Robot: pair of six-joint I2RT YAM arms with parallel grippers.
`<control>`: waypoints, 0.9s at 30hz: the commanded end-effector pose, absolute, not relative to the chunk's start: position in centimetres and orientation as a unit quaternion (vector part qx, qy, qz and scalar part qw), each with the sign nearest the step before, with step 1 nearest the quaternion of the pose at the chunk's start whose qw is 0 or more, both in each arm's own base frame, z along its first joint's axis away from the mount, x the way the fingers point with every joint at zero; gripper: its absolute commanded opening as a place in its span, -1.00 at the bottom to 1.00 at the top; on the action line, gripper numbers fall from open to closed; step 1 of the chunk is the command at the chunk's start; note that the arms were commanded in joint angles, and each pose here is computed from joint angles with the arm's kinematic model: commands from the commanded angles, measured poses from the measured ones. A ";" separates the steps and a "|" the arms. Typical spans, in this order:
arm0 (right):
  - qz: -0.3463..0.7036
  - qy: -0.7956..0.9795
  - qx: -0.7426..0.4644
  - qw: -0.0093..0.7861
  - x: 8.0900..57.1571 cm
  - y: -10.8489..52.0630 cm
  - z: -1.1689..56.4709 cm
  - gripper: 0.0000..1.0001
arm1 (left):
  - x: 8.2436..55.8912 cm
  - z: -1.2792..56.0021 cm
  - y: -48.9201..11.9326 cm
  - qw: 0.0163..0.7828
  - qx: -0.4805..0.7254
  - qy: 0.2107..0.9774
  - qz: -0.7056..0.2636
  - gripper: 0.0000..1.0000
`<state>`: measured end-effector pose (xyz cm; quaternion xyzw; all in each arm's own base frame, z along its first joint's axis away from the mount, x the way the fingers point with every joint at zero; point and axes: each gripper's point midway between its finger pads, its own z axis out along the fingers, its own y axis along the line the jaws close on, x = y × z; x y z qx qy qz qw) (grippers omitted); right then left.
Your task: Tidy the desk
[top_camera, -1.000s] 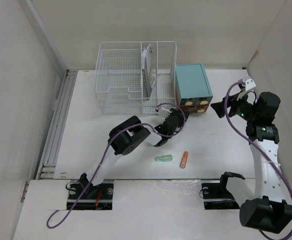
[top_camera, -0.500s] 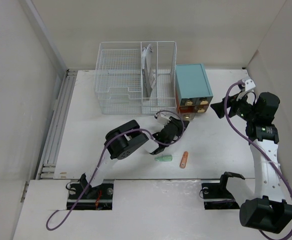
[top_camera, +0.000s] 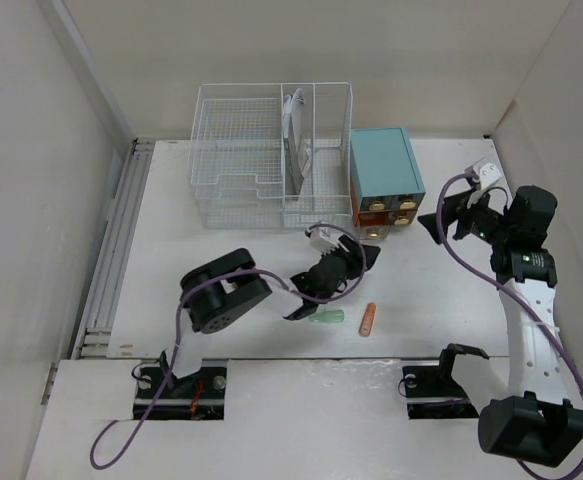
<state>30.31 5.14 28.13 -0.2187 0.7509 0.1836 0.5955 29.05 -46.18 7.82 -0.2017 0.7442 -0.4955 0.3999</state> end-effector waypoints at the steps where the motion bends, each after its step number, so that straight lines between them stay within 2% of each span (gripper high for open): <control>1: 0.174 0.721 -0.312 0.593 28.9 6.1 28.4 0.67 | 28.2 16.1 -44.5 0.472 -0.149 0.689 -0.529 -0.14; 2: 0.146 0.699 -0.361 0.599 28.8 6.1 28.9 0.64 | 27.6 18.8 -43.7 0.483 -0.136 0.677 -0.539 0.03; 3: 0.149 0.690 -0.389 0.592 28.5 6.4 28.4 0.62 | 27.0 19.5 -43.2 0.491 -0.111 0.678 -0.535 0.07; 4: 0.163 0.694 -0.405 0.572 27.7 6.8 27.1 0.59 | 26.4 18.9 -42.3 0.515 -0.058 0.691 -0.504 0.10; 6: 0.110 0.622 -0.534 0.562 26.9 7.0 25.8 0.56 | 24.8 19.7 -41.4 0.519 0.007 0.714 -0.470 0.12; 7: 0.143 0.616 -0.578 0.516 23.8 7.8 23.0 0.56 | 24.4 19.5 -40.9 0.523 0.039 0.723 -0.450 0.15; 8: 0.122 0.585 -0.629 0.497 23.1 7.6 21.9 0.56 | 24.0 18.5 -40.0 0.530 0.081 0.734 -0.418 0.12; 9: 0.072 0.506 -0.712 0.482 23.0 7.3 20.6 0.50 | 22.9 18.5 -39.1 0.524 0.104 0.741 -0.407 0.06; 10: 0.066 0.497 -0.743 0.442 22.7 6.6 18.9 0.46 | 22.3 17.9 -38.3 0.517 0.117 0.750 -0.397 -0.06; 11: 0.078 0.482 -0.765 0.420 22.0 6.9 18.0 0.46 | 21.6 16.3 -37.2 0.502 0.127 0.765 -0.383 -0.36; 12: 0.075 0.456 -0.787 0.408 21.9 7.0 17.6 0.42 | 21.1 16.4 -36.0 0.501 0.136 0.769 -0.373 -0.50; 14: 0.112 0.432 -0.813 0.374 20.7 7.6 16.2 0.42 | 19.6 15.8 -34.6 0.492 0.141 0.778 -0.365 -0.66; 15: 0.115 0.412 -0.824 0.372 20.8 8.0 15.9 0.37 | 18.9 14.6 -33.5 0.486 0.141 0.786 -0.355 -0.63; 17: 0.132 0.377 -0.849 0.345 19.8 8.8 14.4 0.35 | 18.4 15.6 -31.2 0.490 0.101 0.789 -0.356 -0.43; 19: 0.134 0.333 -0.868 0.344 19.4 10.5 13.8 0.35 | 17.5 15.7 -28.9 0.489 0.078 0.792 -0.357 -0.35; 25: 0.084 0.209 -0.914 0.337 18.8 14.3 12.3 0.38 | 16.5 16.3 -24.2 0.496 0.004 0.783 -0.376 -0.29; 27: 0.096 0.195 -0.924 0.314 18.3 14.7 11.0 0.35 | 15.9 16.7 -23.6 0.497 -0.002 0.774 -0.392 -0.27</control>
